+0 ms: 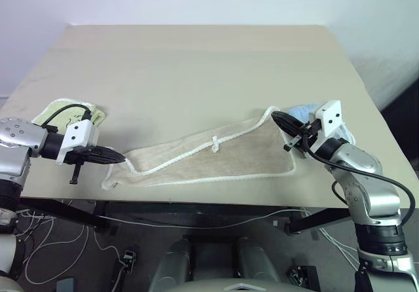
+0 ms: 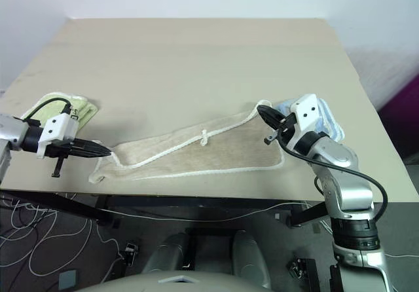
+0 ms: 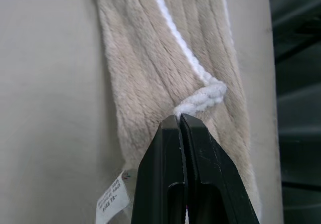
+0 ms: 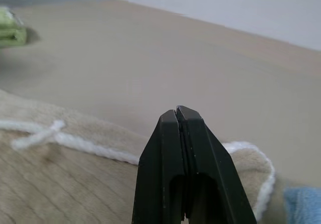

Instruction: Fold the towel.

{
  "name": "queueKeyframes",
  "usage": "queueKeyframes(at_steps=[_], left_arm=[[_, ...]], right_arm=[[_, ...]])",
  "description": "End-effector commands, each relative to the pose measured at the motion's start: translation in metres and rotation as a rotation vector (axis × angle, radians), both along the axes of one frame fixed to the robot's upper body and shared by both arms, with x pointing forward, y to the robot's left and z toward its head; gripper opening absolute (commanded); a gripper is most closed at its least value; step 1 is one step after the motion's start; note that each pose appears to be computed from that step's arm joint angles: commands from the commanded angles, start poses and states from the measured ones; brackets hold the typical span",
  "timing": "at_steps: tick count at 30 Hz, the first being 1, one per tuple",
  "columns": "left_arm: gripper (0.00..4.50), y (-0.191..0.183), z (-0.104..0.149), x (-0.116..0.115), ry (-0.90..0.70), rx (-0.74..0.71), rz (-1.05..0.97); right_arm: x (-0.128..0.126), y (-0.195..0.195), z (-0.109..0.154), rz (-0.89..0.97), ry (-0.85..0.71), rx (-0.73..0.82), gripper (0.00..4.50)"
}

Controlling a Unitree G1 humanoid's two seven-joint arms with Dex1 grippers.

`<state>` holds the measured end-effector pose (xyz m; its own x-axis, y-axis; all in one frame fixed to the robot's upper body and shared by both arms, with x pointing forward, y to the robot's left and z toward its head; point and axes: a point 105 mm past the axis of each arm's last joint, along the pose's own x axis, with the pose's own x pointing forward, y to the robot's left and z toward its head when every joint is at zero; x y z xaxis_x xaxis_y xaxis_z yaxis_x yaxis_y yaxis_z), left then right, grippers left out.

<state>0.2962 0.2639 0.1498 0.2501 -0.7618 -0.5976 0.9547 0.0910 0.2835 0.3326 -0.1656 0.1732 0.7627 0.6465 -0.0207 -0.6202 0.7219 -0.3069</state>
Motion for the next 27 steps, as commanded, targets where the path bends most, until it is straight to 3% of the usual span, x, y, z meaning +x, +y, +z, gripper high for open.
queueKeyframes(at_steps=[1,8,18,27], left_arm=[[0.00,-0.002,0.009,0.003,-0.049,-0.011,0.007],[0.00,-0.004,0.005,0.007,-0.067,-0.033,0.028],[0.00,-0.013,-0.005,0.003,-0.081,-0.076,0.046],[0.00,-0.018,-0.018,-0.008,-0.075,-0.103,0.073]], right_arm=[[0.012,-0.002,0.006,0.045,-0.086,-0.228,0.88],[0.049,-0.029,0.003,0.089,-0.226,-0.755,3.18],[0.084,-0.028,-0.003,0.215,-0.299,-1.120,3.18],[0.098,-0.008,-0.003,0.257,-0.379,-1.233,3.18]])
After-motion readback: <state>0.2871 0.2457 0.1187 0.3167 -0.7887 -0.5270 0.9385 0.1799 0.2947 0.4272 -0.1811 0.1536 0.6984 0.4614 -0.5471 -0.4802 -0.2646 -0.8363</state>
